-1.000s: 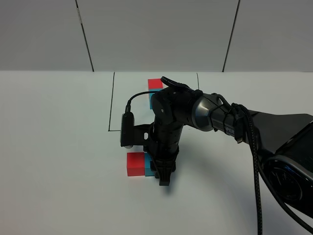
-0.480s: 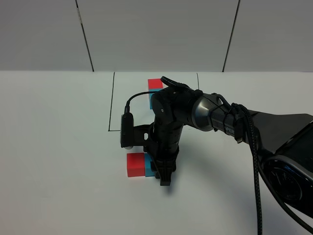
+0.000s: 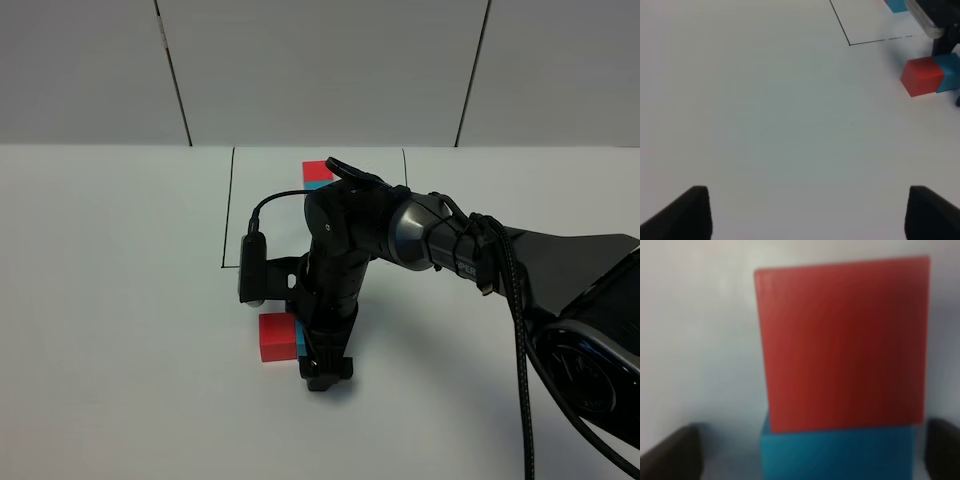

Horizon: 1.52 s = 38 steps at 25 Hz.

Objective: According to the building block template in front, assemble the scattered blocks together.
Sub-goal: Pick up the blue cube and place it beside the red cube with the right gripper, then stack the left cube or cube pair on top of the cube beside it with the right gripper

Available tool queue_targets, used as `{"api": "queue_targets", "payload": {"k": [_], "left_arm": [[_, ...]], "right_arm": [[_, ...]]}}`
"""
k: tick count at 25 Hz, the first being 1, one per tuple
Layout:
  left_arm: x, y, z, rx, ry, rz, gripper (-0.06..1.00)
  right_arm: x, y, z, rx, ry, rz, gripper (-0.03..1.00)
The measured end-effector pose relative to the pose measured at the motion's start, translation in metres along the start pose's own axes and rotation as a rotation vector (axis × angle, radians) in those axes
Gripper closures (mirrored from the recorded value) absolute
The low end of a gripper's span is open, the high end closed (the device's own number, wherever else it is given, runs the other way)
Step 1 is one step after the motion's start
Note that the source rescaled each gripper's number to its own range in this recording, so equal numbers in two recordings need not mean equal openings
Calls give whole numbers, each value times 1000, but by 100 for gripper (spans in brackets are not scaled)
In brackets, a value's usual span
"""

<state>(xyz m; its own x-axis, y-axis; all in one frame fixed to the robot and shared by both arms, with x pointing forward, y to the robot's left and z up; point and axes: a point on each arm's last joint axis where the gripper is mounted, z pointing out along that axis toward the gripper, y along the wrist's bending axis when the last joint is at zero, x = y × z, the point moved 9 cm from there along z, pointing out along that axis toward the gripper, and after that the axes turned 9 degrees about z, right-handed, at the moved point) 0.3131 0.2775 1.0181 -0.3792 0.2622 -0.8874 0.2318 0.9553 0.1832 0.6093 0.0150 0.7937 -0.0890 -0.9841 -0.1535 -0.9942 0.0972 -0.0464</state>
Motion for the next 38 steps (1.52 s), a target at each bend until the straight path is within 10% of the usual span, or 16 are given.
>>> {"api": "queue_targets", "payload": {"k": [3, 28, 38], "left_arm": [[0, 0, 0, 0, 0, 0, 26], [0, 0, 0, 0, 0, 0, 26], [0, 0, 0, 0, 0, 1, 26]], "right_arm": [[-3, -2, 0, 12, -16, 26, -3], [-17, 6, -143, 80, -164, 350, -3], [26, -28, -228, 292, -312, 933, -3]]}}
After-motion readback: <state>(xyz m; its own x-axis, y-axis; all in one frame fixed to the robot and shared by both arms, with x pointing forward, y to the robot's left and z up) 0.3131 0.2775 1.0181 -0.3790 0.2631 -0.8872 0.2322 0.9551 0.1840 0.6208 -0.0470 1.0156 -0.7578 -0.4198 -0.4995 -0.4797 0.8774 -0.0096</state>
